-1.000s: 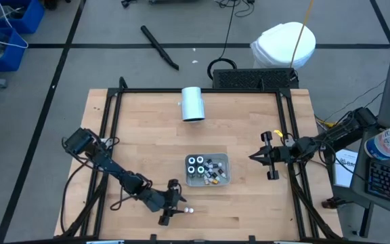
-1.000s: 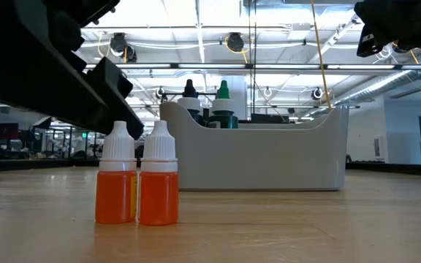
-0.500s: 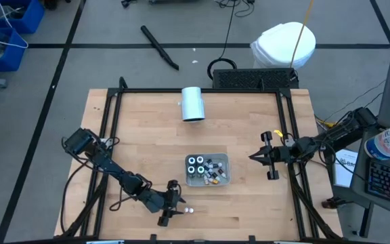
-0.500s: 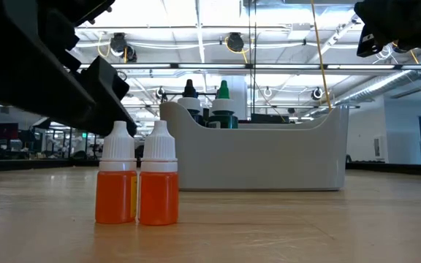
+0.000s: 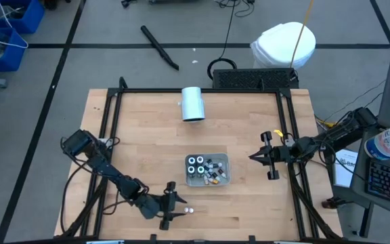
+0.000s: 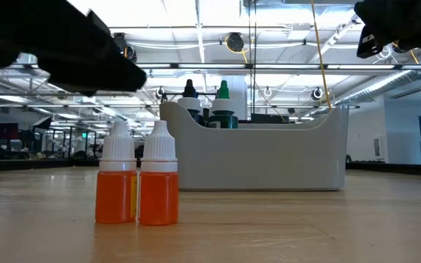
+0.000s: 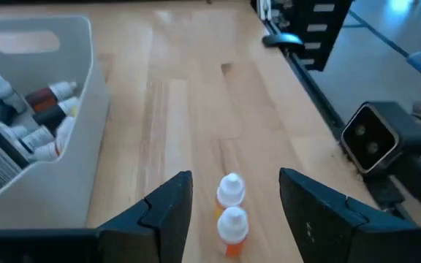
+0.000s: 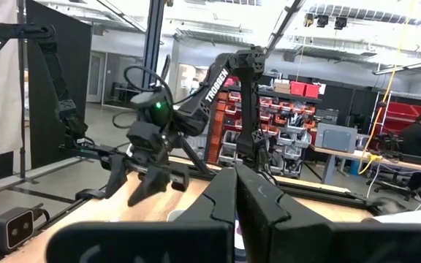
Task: Pick & Place food coloring
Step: Put the orange food coloring bottle into the gray bin
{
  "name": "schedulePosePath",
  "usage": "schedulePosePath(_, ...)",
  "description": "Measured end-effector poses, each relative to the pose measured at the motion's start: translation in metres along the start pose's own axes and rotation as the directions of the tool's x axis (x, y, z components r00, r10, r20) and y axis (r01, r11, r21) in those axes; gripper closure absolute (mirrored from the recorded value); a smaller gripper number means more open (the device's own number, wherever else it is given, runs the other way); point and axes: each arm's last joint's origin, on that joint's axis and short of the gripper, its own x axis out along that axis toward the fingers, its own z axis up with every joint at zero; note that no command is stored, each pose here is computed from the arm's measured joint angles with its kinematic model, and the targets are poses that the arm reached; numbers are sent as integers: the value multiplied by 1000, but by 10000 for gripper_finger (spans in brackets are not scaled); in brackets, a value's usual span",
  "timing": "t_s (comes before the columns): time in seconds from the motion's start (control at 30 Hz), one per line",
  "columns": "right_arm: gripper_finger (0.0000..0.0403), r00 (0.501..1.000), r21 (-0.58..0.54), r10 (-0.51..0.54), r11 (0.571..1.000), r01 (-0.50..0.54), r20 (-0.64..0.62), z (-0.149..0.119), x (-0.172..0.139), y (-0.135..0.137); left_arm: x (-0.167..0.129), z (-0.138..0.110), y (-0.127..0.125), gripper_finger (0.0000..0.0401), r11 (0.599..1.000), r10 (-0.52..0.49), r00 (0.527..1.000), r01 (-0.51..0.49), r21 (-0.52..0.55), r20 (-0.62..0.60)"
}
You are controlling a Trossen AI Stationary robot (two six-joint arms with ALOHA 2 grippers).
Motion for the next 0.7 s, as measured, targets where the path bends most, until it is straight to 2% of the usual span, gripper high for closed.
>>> schedulePosePath(0.23,403,1000,18,0,1000,0,-1,0,0,0,-5,-2,-11,192,999,37,999,-38,-30,-20)
schedulePosePath(0.33,403,1000,18,0,1000,0,-1,0,0,0,0,-12,-14,192,997,55,998,-57,-52,-28)
schedulePosePath(0.53,403,1000,20,0,1000,0,-1,0,0,0,17,-31,-19,192,996,81,996,-82,-19,-48)
schedulePosePath(0.7,403,1000,29,0,1000,0,-1,0,0,0,21,-27,-23,192,999,26,998,-27,-23,-57)
